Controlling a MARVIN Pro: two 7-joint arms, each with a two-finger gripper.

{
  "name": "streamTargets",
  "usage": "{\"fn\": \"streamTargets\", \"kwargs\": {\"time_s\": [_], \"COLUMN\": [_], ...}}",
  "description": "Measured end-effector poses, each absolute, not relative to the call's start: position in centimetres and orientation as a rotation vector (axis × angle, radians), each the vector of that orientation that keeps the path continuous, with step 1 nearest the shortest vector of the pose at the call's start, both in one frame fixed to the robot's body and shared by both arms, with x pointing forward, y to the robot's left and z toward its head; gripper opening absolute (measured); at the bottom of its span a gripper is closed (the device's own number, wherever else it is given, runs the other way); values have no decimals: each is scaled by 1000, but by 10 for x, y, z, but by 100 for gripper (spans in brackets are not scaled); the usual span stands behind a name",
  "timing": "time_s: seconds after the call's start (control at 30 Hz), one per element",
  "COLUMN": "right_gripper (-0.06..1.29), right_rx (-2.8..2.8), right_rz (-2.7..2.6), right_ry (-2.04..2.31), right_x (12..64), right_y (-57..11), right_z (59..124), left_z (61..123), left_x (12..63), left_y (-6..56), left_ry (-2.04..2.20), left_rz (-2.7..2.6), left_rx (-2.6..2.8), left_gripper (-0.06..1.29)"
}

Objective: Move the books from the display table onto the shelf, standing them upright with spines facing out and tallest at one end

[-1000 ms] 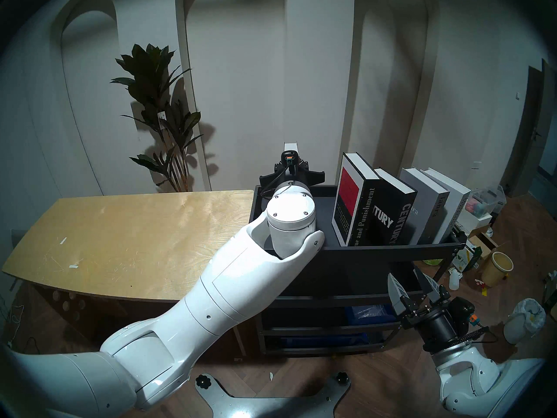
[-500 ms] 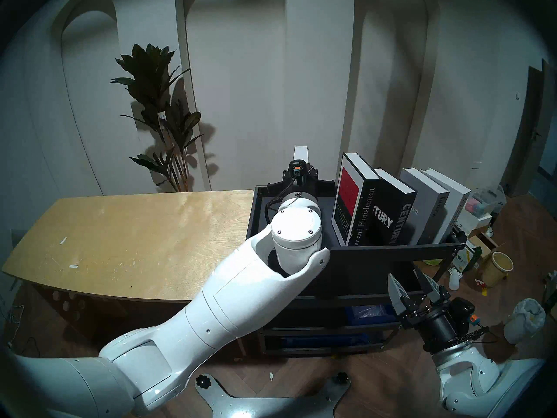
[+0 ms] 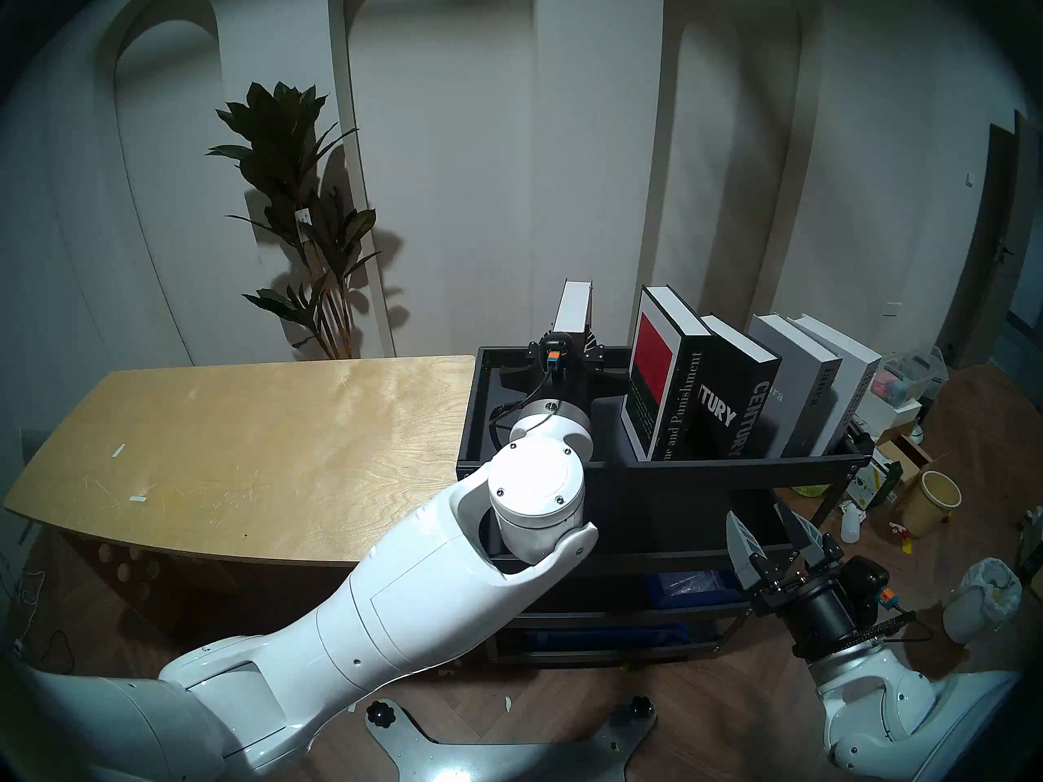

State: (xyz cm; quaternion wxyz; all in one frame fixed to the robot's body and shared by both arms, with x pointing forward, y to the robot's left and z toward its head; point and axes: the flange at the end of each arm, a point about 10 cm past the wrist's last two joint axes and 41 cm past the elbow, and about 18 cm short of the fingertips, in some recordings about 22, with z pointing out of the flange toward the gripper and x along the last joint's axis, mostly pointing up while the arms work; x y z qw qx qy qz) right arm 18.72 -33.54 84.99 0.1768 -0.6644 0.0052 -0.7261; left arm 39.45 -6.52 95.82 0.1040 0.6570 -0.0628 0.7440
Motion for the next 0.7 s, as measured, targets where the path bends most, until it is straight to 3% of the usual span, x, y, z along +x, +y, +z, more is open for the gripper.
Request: {"fn": "streamTargets", "kwargs": {"time_s": [0.07,0.13,0.2,0.23,0.37,0.43,0.7], "right_gripper": [122,122,122,122,122,122,122], "right_rx": [-1881,-1881,-1881,-1881,-1881,-1881,-1881], "right_rz": [-2055,-2055,-2055,-2055,-2055,-2055,-2055], "right_ry": [15,15,15,15,15,15,14], "right_x": [187,187,187,187,187,187,187], "right_y": [-335,-335,-335,-335,-335,-335,-335], "right_z": [850,850,850,850,850,850,850], "left_z": [956,953,952,950,949,948,945], "left_x": [395,397,397,398,400,401,403], "left_y": [-64,-63,-63,-62,-62,-63,-63], "left_ry": [-196,-204,-208,-213,-218,-221,-226], "left_rz": [2192,2190,2188,2187,2182,2176,2168], "left_rx": [1940,1943,1944,1946,1945,1946,1943], "left_gripper": [45,60,65,91,105,121,121]}}
